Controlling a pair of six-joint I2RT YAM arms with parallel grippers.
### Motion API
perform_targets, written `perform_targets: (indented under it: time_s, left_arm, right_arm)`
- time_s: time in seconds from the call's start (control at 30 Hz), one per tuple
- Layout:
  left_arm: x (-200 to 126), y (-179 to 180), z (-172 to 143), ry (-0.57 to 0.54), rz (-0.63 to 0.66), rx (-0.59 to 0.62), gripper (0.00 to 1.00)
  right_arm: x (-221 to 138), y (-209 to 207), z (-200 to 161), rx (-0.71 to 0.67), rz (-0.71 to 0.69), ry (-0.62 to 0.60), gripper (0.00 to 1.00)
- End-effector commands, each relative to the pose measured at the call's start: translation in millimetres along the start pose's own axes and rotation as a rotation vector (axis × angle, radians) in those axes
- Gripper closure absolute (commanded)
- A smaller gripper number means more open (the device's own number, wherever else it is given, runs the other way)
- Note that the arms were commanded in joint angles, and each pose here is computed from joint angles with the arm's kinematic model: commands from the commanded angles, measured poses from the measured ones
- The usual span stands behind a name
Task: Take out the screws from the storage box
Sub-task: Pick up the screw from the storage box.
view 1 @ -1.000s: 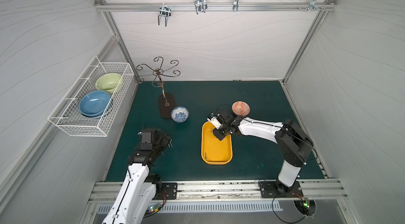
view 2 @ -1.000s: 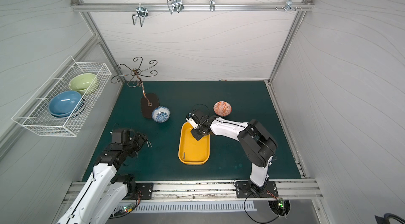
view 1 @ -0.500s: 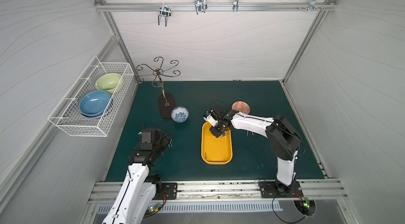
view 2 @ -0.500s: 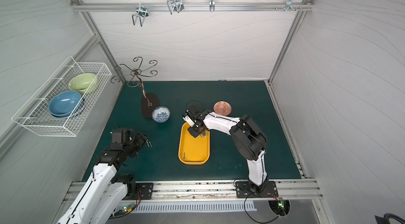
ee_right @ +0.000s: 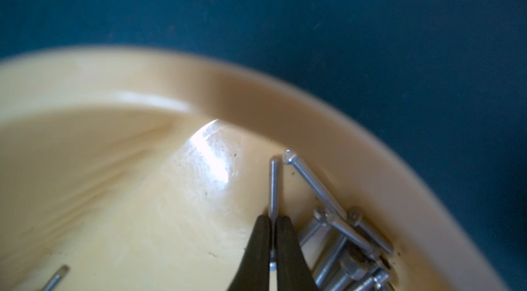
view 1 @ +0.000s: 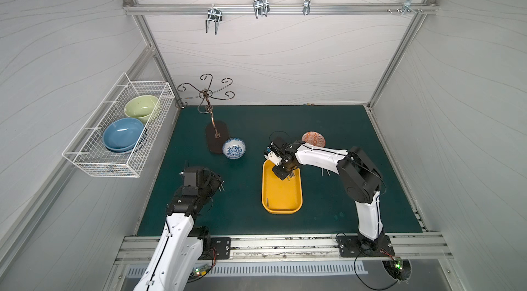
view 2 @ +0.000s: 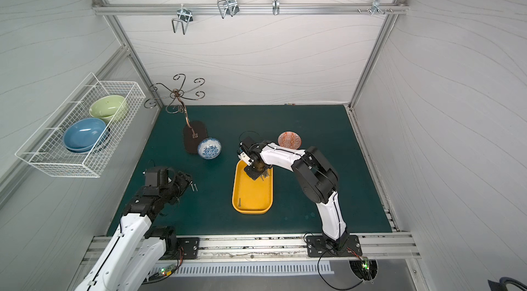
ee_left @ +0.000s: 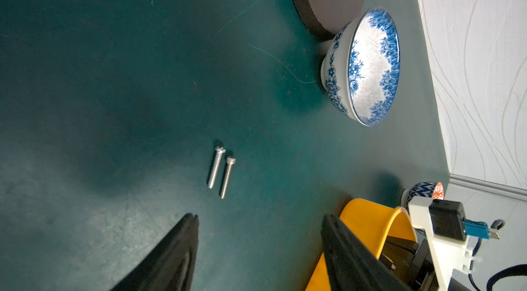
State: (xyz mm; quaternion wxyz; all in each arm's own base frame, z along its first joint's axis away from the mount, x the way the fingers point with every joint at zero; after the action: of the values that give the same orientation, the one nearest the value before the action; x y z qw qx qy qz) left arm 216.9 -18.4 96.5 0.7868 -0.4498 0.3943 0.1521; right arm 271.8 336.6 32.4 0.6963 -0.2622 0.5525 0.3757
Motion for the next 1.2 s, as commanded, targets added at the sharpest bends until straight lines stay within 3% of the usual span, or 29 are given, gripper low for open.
perform_targets:
  time_s: [0.0,0.17,0.5,0.77,0.97,1.17]
  left_arm:
    - [-2,-2,-1,0.006,-0.009,0.008,0.28]
    - [-2,-2,0,0.003,-0.008,0.010,0.28]
    - [-7,-11,0,0.008,-0.046,0.031,0.26]
    - [-16,-27,2,0.005,-0.088,0.050,0.24]
    - [-32,-59,-2,-0.010,-0.094,0.169,0.24]
    - [-38,-93,-22,0.044,-0.105,0.335,0.25]
  right_arm:
    - [27,11,-41,0.003,0.050,0.183,1.00]
    - [28,14,-40,-0.007,0.050,0.178,1.00]
    - [-28,17,0,0.004,0.045,-0.100,1.00]
    - [-42,15,12,0.016,0.035,-0.159,1.00]
    - [-64,5,14,0.063,0.009,-0.239,1.00]
    - [-104,-9,7,0.149,-0.028,-0.375,1.00]
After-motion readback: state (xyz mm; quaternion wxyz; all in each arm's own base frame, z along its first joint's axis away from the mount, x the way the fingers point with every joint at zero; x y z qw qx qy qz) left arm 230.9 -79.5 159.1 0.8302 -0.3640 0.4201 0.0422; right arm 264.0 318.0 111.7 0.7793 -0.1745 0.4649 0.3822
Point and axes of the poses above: each gripper's point midway between its finger pads, its own x axis out along the fingers, its own y axis along the line the jaws close on, z = x × y, the point moved 1 cm from there along -x, back along the fingers, and after that the axes turned 1 degree about -x, right-handed, at the moved point
